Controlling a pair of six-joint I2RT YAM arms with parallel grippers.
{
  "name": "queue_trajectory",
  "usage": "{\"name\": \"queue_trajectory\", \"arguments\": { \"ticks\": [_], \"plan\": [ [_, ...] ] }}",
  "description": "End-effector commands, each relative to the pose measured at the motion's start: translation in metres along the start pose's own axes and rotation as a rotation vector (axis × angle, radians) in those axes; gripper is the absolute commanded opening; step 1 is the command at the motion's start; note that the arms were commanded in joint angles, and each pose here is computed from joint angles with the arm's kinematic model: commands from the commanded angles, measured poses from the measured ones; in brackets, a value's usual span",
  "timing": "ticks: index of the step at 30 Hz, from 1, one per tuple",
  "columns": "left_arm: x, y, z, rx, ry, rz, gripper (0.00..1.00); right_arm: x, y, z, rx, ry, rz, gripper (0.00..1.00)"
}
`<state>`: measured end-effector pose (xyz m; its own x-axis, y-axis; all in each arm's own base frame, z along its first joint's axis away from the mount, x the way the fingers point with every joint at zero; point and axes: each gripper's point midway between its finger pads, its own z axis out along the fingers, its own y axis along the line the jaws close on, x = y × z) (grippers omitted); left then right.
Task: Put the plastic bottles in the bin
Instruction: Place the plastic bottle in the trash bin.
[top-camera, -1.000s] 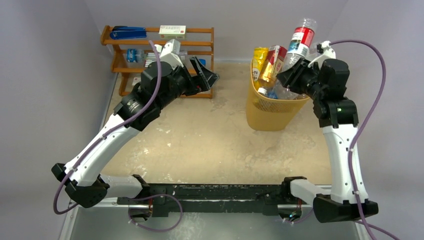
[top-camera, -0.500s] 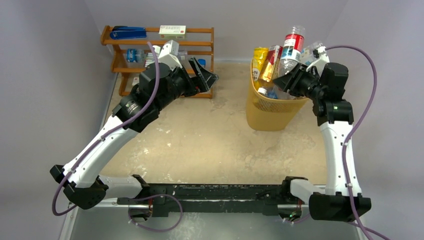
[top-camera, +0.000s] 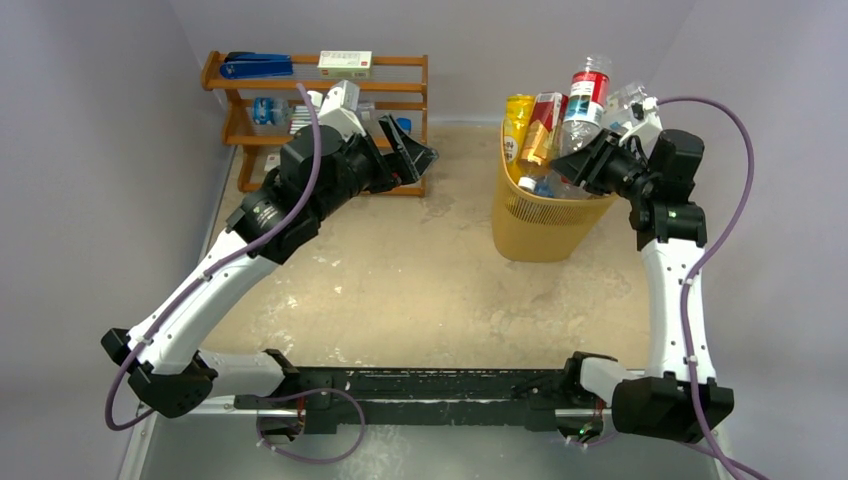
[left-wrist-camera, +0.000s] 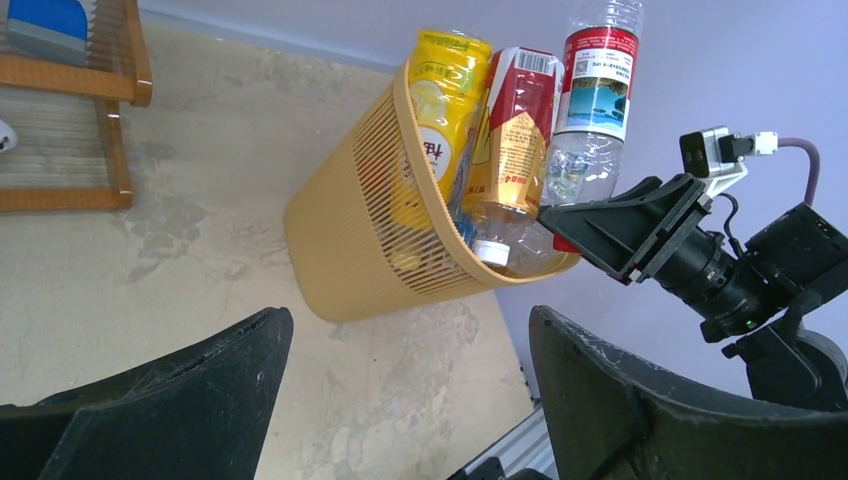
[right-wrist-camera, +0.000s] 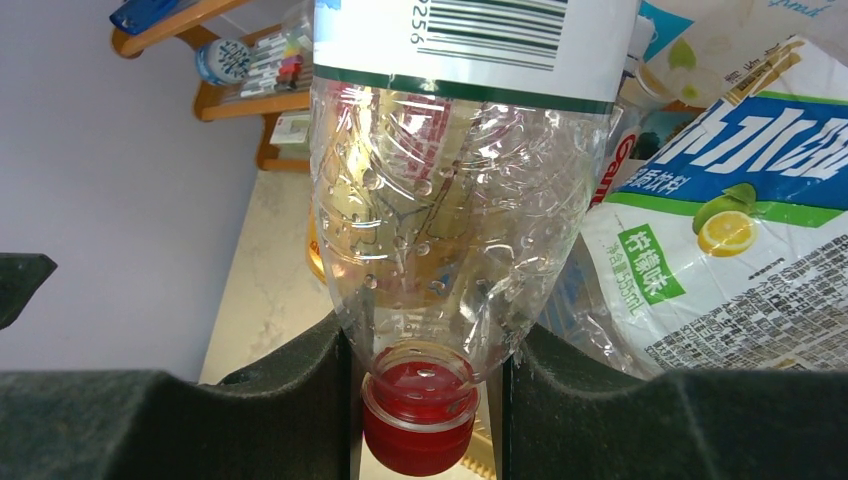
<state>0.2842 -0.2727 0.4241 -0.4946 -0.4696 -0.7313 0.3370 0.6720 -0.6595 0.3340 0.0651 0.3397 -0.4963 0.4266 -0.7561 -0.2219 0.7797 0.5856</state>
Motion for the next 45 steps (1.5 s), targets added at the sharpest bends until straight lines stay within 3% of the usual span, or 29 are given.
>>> {"name": "queue_trajectory", "arguments": {
  "ticks": [1,16,37,45],
  "plan": [
    [-0.004,-0.008,0.002,0.034,-0.017,-0.013,0.88,-0.003,0.019,-0.004,-0.096,-0.006,-0.028,0.26],
    [-0.004,-0.009,0.003,0.034,-0.015,-0.016,0.89,0.005,0.031,-0.013,-0.168,0.015,-0.005,0.60],
    [-0.007,-0.011,0.000,0.033,-0.017,-0.014,0.90,-0.002,0.036,-0.040,-0.177,-0.005,-0.016,0.76],
    [-0.006,-0.010,0.001,0.032,-0.016,-0.015,0.90,0.018,0.030,-0.043,-0.165,0.008,0.006,0.95]
  ]
}}
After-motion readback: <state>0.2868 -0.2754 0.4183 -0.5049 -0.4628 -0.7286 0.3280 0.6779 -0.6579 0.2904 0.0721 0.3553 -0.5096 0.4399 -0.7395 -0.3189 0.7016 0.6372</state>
